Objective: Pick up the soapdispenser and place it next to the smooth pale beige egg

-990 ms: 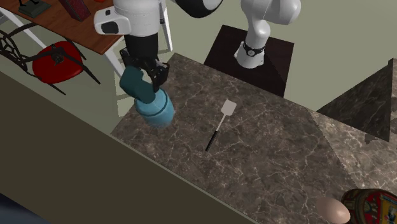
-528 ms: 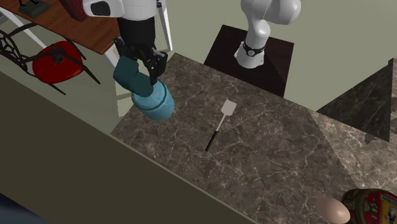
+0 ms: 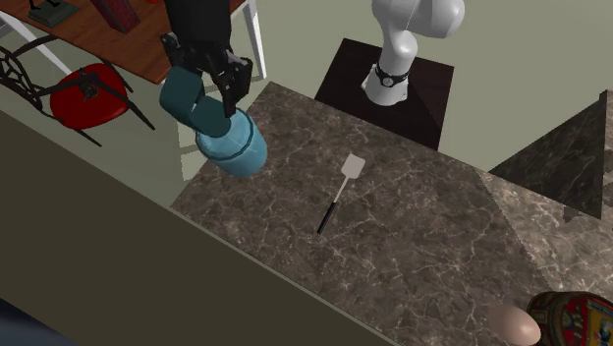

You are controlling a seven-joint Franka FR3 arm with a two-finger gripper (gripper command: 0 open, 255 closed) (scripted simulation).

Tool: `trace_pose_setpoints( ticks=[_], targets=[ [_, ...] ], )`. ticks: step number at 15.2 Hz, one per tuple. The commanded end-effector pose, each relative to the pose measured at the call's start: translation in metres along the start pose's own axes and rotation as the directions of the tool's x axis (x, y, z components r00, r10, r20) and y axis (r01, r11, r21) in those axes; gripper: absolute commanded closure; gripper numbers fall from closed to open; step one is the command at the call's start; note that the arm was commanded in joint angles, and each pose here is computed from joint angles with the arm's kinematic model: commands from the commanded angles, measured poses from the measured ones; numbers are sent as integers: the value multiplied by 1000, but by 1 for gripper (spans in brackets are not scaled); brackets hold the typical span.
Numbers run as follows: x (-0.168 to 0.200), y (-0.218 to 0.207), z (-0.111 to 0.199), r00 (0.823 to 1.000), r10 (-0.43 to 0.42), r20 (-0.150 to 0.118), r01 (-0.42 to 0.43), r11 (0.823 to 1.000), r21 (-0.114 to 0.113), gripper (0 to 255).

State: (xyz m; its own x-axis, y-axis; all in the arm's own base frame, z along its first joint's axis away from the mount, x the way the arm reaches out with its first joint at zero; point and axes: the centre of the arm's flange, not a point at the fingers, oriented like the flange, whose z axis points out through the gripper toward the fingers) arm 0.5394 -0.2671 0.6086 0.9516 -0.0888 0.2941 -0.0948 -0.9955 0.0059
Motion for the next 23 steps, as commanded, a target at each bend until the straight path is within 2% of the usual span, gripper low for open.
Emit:
trace_pose_setpoints(
  ticks=[1, 23],
  targets=[
    [3, -1, -11, 1000, 0, -1, 0, 1000, 0, 255],
    [37, 0, -122, 1000, 0, -1, 0, 1000, 0, 255]
  ],
)
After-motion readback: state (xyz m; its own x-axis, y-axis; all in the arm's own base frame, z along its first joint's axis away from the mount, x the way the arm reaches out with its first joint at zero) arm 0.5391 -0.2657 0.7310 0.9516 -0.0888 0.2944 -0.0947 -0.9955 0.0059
